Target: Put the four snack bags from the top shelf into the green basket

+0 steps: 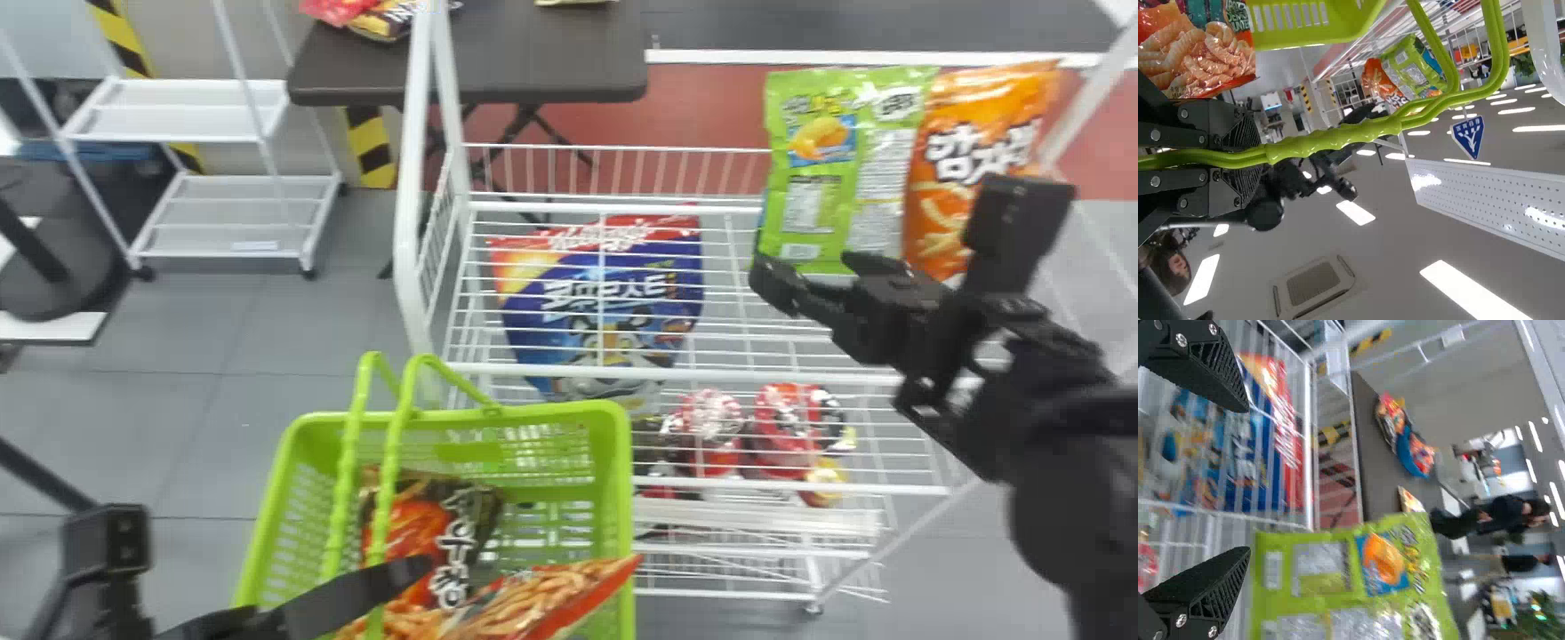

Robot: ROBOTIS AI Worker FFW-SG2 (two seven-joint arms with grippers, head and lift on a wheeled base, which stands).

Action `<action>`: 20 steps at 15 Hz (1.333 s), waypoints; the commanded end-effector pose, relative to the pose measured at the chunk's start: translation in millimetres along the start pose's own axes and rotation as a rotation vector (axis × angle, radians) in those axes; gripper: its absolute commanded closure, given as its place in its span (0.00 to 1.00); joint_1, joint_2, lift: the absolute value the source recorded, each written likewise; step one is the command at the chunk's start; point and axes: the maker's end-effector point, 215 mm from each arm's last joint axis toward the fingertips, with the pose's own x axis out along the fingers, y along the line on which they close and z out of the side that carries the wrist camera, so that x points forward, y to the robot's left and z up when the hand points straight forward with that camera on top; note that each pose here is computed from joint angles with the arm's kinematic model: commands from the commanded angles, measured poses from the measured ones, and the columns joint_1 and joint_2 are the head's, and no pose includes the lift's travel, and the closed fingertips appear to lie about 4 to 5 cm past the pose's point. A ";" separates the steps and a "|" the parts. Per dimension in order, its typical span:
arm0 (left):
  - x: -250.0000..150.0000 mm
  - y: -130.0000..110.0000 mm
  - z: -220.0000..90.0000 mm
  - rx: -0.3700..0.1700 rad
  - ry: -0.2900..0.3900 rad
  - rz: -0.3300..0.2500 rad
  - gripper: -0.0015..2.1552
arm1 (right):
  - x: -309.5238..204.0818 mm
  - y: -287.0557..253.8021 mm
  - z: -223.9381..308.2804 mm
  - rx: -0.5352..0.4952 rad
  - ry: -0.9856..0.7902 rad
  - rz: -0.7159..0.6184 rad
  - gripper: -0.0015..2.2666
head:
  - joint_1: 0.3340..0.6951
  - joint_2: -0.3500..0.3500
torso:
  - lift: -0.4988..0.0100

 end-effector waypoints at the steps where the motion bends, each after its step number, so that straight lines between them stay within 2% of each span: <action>1: -1.9 -1.0 0.2 -0.001 -0.005 -0.002 1.00 | 39.6 -30.3 7.1 -0.053 0.011 -0.079 0.03 | 1.00 0.41 | 0.98; 6: -5.3 -0.2 -0.9 -0.006 -0.011 0.002 1.00 | 106.1 -74.1 9.5 -0.095 0.003 -0.181 0.03 | 1.00 0.36 | 0.98; 7: -5.5 0.2 -1.0 -0.008 -0.012 0.002 1.00 | 111.9 -77.7 4.1 -0.090 0.015 -0.184 0.07 | 1.00 0.35 | 0.98; 8: -5.5 0.2 -1.0 -0.008 -0.012 0.002 1.00 | 115.4 -81.2 -1.4 -0.088 0.031 -0.188 0.21 | 1.00 0.35 | 0.98; 9: -5.7 0.5 -1.2 -0.009 -0.012 0.003 1.00 | 114.7 -81.7 -7.1 -0.080 0.039 -0.181 0.43 | 1.00 0.35 | 0.98; 10: -6.4 0.9 -0.9 -0.010 -0.014 0.004 1.00 | 112.2 -80.0 -18.3 -0.067 0.052 -0.172 0.75 | 1.00 0.35 | 0.98; 11: -6.8 1.6 -1.2 -0.011 -0.014 0.006 1.00 | 107.5 -80.6 -27.1 -0.062 0.057 -0.186 0.97 | 1.00 0.35 | 0.98; 20: -13.3 -0.2 -2.5 -0.016 -0.024 0.007 1.00 | 69.5 -60.9 -1.0 -0.077 -0.052 -0.161 0.99 | 1.00 0.35 | 0.98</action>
